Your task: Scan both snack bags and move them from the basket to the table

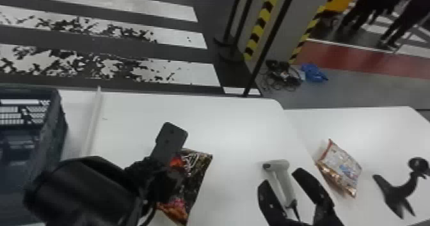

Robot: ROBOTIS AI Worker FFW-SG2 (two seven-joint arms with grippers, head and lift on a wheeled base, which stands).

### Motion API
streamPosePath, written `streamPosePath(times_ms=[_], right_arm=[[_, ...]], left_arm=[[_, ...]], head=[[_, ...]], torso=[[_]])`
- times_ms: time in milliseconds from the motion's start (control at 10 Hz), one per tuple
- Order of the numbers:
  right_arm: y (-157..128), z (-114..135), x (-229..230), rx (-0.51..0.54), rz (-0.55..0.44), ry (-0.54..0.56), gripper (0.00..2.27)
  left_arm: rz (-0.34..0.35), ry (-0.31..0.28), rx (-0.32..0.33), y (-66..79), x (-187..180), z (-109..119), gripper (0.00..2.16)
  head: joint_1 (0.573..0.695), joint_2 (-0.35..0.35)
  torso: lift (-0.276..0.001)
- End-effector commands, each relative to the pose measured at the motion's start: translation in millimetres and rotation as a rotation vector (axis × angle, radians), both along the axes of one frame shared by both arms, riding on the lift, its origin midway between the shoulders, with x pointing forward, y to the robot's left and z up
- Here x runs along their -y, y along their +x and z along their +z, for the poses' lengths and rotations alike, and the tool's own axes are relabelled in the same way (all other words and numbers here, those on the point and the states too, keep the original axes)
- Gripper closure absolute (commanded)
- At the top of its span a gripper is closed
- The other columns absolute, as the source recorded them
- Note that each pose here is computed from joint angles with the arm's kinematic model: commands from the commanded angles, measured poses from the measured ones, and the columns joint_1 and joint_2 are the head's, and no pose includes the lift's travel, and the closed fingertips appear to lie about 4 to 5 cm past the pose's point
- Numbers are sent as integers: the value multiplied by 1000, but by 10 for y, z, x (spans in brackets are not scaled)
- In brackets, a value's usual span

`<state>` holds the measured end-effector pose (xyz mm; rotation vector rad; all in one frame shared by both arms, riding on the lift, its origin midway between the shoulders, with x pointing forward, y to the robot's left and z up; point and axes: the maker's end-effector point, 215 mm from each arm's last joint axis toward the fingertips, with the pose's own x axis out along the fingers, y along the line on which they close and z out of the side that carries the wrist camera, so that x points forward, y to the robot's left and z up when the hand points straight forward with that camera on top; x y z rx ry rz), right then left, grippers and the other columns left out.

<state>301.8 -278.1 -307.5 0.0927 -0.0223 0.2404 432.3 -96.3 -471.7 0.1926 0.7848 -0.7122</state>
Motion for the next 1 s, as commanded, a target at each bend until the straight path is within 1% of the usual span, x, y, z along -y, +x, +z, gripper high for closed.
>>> streamPosePath(times_ms=[0, 400, 500, 700, 800, 900], right_arm=[[-9, 4, 16, 0, -3, 0, 80], [-1, 37, 13, 9, -5, 7, 80], [-1, 37, 13, 9, -5, 7, 80], [0, 45, 11, 10, -4, 7, 80], [0, 45, 11, 10, -4, 7, 80], [1, 55, 14, 12, -4, 7, 80]], left_arm=[[-23, -7, -1, -49, 113, -93, 1892], [-122, -7, -17, -356, 428, -240, 1892], [-140, 5, -18, -424, 470, -280, 1892], [-154, 2, -22, -468, 509, -284, 1885], [-141, -3, 15, -396, 537, -221, 1568], [-142, -5, 28, -360, 533, -186, 400]], head=[[695, -350], [695, -350], [695, -350], [695, -350], [695, -350], [695, -350]], torso=[[-98], [-98], [-98], [-98], [-98], [-98]])
